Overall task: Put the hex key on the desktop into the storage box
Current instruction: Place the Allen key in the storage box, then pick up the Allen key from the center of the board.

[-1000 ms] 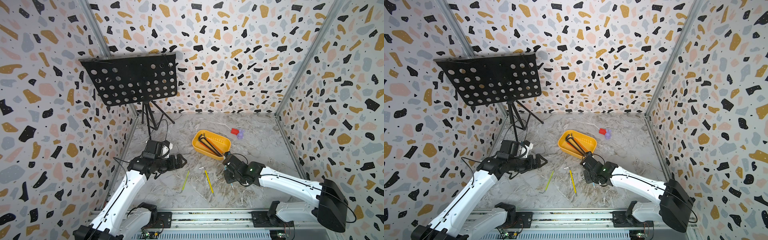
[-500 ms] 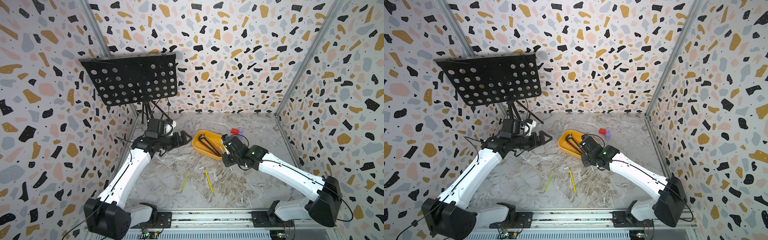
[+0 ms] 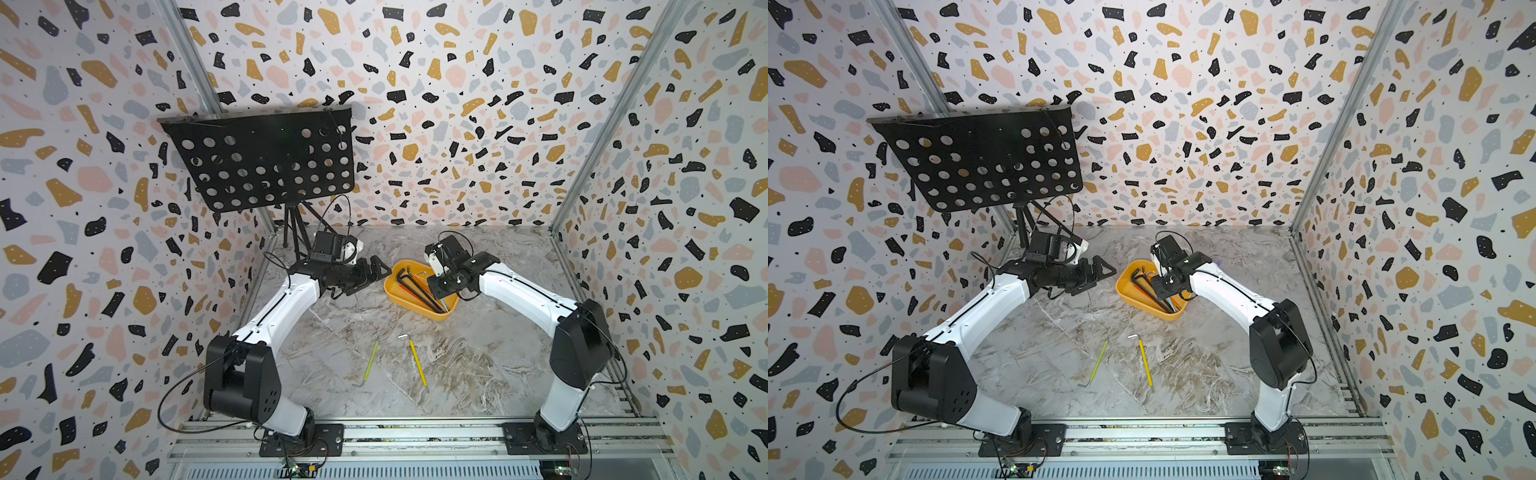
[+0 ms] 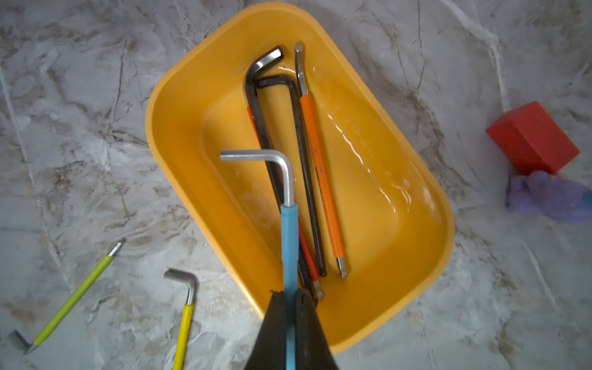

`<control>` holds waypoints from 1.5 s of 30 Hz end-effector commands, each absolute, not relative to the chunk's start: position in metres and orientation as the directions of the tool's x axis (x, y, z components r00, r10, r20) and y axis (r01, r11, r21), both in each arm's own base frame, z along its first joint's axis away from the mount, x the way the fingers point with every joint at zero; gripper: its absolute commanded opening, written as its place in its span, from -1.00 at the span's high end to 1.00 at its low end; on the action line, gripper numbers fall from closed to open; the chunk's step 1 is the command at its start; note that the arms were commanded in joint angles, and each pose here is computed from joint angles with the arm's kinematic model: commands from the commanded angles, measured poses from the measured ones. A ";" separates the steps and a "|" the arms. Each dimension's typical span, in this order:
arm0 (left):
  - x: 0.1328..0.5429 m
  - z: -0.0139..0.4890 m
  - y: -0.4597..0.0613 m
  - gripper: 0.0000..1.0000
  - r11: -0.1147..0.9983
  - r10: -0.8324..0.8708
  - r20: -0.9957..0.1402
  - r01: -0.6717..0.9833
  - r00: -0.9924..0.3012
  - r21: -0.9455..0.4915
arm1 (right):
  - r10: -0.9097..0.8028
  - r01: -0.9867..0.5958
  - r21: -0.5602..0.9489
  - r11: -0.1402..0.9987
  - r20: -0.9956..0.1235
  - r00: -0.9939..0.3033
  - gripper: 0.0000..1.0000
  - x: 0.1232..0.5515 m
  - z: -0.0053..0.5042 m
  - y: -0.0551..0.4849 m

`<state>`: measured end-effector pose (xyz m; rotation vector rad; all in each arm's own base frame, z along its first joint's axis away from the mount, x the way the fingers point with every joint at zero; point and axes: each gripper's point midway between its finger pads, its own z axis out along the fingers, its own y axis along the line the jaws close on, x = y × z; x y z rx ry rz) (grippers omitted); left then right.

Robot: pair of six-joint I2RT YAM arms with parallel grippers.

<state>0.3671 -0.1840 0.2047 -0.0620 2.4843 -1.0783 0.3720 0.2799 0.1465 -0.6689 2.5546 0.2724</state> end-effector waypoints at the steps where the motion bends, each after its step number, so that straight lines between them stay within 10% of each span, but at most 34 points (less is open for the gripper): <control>1: 0.371 0.210 -0.183 -0.99 0.678 -0.225 -0.381 0.136 -0.897 -0.722 | -0.446 -0.557 0.057 0.829 -0.534 -0.718 1.00 0.394 0.154 0.294; 14: 0.372 0.205 -0.182 -0.99 0.678 -0.231 -0.363 0.118 -0.902 -0.726 | -0.461 -0.559 0.074 0.826 -0.483 -0.745 1.00 0.430 0.107 0.315; 22: 0.373 0.201 -0.181 -0.99 0.681 -0.234 -0.354 0.107 -0.905 -0.724 | -0.452 -0.543 0.100 0.834 -0.441 -0.775 0.45 0.418 0.091 0.310; 45: 0.333 0.221 -0.157 -0.99 0.742 -0.243 -0.488 0.164 -0.838 -0.650 | -0.261 -0.515 0.291 0.806 -0.607 -0.751 0.37 0.322 0.205 0.269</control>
